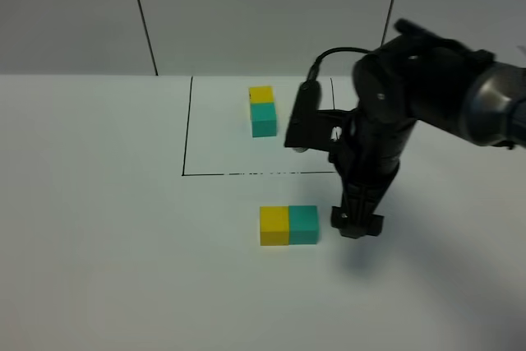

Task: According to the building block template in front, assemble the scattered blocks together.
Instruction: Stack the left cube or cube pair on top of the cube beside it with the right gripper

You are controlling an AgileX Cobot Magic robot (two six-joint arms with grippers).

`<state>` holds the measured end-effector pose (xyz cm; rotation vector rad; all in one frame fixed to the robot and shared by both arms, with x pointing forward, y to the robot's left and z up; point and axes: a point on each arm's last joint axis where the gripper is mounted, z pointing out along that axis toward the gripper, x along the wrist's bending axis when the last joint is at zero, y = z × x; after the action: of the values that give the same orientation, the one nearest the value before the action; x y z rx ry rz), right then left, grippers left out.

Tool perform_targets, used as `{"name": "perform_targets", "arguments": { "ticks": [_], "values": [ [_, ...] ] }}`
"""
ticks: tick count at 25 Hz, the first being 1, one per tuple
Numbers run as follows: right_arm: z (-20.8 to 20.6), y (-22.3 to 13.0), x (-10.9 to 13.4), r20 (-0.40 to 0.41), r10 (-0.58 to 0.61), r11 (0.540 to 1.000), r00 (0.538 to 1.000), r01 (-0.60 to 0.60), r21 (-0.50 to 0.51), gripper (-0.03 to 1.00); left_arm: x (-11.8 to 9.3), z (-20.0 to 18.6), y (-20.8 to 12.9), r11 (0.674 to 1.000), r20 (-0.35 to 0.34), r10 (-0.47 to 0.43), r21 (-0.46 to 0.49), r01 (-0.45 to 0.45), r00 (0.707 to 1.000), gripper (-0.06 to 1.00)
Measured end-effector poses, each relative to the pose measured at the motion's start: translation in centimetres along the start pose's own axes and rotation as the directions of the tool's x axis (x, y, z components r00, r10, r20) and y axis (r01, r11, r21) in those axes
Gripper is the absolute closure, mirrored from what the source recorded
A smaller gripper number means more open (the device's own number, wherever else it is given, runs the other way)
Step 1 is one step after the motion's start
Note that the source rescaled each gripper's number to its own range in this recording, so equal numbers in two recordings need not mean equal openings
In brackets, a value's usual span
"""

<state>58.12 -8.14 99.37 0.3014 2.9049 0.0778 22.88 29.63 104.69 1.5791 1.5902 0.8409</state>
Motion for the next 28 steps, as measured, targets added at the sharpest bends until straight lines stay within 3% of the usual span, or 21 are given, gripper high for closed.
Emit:
{"name": "perform_targets", "arguments": {
  "ticks": [7,16,28],
  "values": [
    [2.8,4.5,-0.5,-0.054,-0.126,0.992,0.991,0.125,-0.022,-0.03,0.0,0.0,0.0,1.0,0.0,0.0,0.0,0.0,1.0,0.35],
    [5.6,5.2,0.1,-0.131,-0.17,0.985,0.977,0.167,-0.035,-0.03,0.0,0.0,0.0,1.0,0.0,0.0,0.0,0.0,1.0,0.35],
    [7.3,5.9,-0.1,-0.102,-0.169,0.984,0.98,0.162,-0.075,0.0,0.0,0.0,0.0,1.0,0.0,0.0,0.0,0.0,1.0,0.35]
  ]
}}
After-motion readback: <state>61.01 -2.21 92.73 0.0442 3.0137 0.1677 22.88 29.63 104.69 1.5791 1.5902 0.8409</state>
